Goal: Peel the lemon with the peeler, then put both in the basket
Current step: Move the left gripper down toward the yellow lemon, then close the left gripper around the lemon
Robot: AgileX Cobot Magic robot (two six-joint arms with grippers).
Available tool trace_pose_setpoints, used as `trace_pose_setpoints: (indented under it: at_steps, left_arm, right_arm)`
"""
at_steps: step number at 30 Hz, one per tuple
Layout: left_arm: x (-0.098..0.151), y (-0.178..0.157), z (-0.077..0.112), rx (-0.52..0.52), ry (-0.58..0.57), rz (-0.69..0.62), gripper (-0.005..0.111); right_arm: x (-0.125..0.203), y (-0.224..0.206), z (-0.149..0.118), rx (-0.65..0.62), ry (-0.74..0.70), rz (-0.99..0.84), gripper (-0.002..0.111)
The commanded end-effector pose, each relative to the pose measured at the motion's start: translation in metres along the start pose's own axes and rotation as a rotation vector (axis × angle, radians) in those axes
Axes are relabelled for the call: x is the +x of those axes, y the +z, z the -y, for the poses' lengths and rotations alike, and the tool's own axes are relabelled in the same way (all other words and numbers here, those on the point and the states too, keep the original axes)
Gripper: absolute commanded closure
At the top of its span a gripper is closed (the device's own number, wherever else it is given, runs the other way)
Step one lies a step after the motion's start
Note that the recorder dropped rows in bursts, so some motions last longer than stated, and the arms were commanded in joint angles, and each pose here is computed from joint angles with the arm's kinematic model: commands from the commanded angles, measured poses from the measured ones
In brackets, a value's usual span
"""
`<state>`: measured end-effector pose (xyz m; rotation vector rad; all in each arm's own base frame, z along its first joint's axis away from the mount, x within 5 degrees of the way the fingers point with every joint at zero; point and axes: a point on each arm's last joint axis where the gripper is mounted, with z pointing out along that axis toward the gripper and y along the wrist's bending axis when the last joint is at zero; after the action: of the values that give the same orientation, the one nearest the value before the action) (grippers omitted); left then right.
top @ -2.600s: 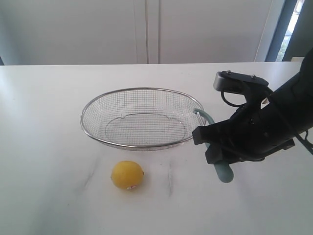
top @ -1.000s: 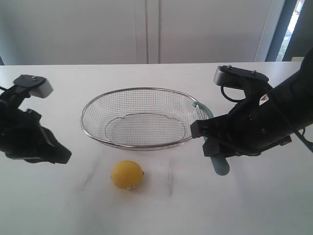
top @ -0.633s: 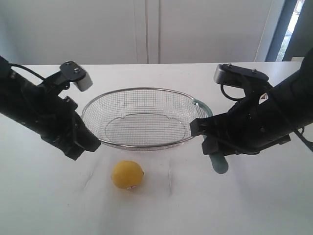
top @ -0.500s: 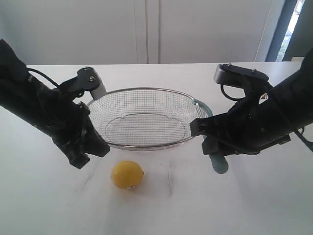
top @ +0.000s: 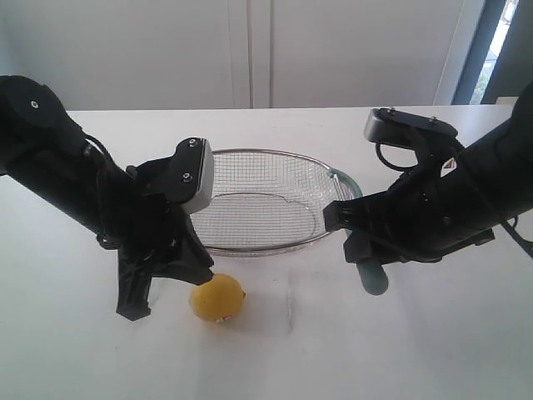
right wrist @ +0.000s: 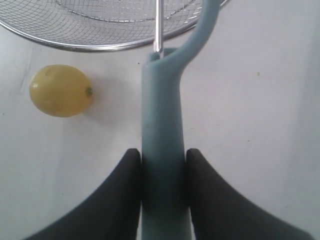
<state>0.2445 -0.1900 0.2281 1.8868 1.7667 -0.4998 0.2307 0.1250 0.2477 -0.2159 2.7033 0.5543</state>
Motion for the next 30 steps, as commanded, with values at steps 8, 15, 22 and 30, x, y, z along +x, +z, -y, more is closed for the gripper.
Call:
trace_pose_setpoints:
  at_steps: [8,15,22,30]
  left_arm:
    - [-0.003,0.001,0.002,0.023,0.037,0.016,0.045]
    - [-0.001,0.005,0.001,0.033,0.037,0.010,0.030]
    - [0.012,0.029,-0.005,0.069,0.046,-0.029,0.028]
    - [0.022,0.048,-0.011,0.062,0.044,-0.056,0.028]
  right_arm:
    - [-0.002,-0.002,0.001,-0.001,-0.006,0.030,0.108]
    - [-0.002,-0.002,0.001,-0.001,0.000,0.032,0.108]
    - [-0.002,-0.003,0.001,-0.004,0.008,0.034,0.108]
    - [-0.002,-0.003,0.001,-0.004,0.013,0.032,0.108]
